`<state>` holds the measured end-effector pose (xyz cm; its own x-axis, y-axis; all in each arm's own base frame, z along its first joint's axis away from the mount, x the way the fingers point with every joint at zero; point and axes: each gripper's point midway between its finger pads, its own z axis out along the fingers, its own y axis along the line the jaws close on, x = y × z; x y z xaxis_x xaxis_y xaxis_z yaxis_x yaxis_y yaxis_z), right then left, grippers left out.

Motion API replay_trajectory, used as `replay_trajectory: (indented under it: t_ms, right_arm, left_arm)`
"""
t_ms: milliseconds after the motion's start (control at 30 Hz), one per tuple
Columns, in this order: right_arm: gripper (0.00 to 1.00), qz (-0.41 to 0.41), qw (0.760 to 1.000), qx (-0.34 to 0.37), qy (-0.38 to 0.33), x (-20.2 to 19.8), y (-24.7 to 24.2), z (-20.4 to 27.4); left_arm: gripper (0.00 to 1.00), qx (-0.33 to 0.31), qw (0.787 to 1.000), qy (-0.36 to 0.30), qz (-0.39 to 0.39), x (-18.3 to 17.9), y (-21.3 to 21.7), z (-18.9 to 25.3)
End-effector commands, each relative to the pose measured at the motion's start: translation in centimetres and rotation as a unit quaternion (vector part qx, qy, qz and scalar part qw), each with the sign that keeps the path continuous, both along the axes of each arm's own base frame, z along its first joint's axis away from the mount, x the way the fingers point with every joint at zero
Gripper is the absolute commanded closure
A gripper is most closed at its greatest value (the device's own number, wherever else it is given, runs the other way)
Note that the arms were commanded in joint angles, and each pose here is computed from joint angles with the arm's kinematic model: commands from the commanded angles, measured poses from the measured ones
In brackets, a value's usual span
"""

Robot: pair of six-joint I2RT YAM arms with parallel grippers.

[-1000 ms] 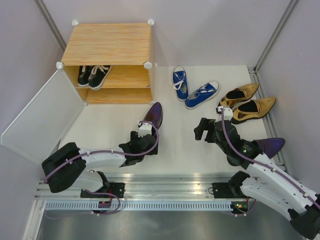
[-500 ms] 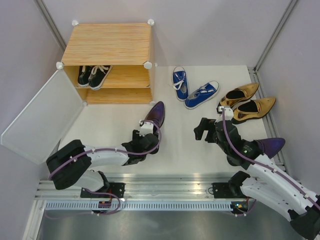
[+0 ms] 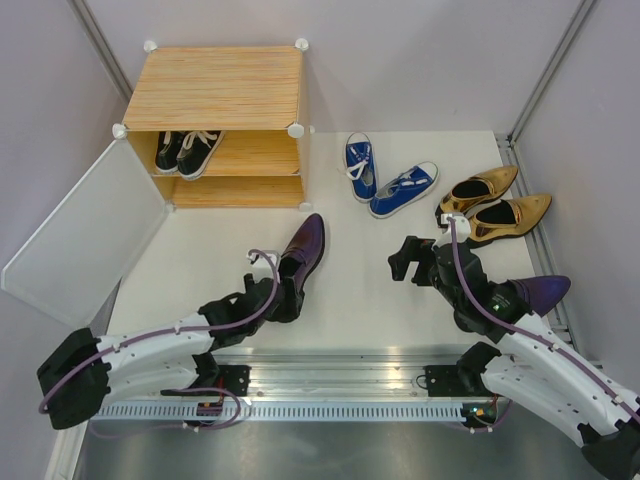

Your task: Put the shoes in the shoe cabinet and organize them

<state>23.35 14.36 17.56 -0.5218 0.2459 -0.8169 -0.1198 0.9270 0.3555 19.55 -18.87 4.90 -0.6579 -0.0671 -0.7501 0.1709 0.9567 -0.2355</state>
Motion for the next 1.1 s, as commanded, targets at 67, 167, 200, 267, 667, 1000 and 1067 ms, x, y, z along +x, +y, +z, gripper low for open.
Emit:
replay_trajectory:
  t_ms: [67,167,200,267,667,1000,1067]
  right_arm:
    - [0.02,0.010,1.000,0.004,-0.010,0.1,0.3,0.4]
    - [0.02,0.008,1.000,0.004,-0.010,0.1,0.2,0.4]
    - [0.02,0.009,1.000,0.003,-0.009,0.1,0.2,0.3]
    - [0.02,0.009,1.000,0.005,-0.011,0.1,0.2,0.4]
    - [0.02,0.005,1.000,0.004,-0.014,0.2,0.1,0.5]
    - [0.02,0.004,1.000,0.006,-0.018,0.2,0.1,0.7]
    - [0.02,0.003,1.000,0.007,-0.019,0.3,0.0,0.7]
  left_arm:
    - [0.98,-0.124,0.991,-0.025,0.045,0.7,-0.8,3.8]
    - [0.98,-0.161,0.985,-0.029,0.045,0.5,-0.8,4.9]
    - [0.98,-0.169,0.984,-0.032,0.048,0.5,-0.7,5.3]
    - [0.98,-0.176,0.982,-0.043,0.057,0.7,-0.3,6.2]
    - [0.98,-0.160,0.975,-0.114,0.107,1.0,4.0,14.2]
    - [0.98,-0.089,0.971,-0.155,0.161,0.7,9.0,18.8]
    - [0.98,-0.062,0.970,-0.169,0.161,1.0,9.6,20.0]
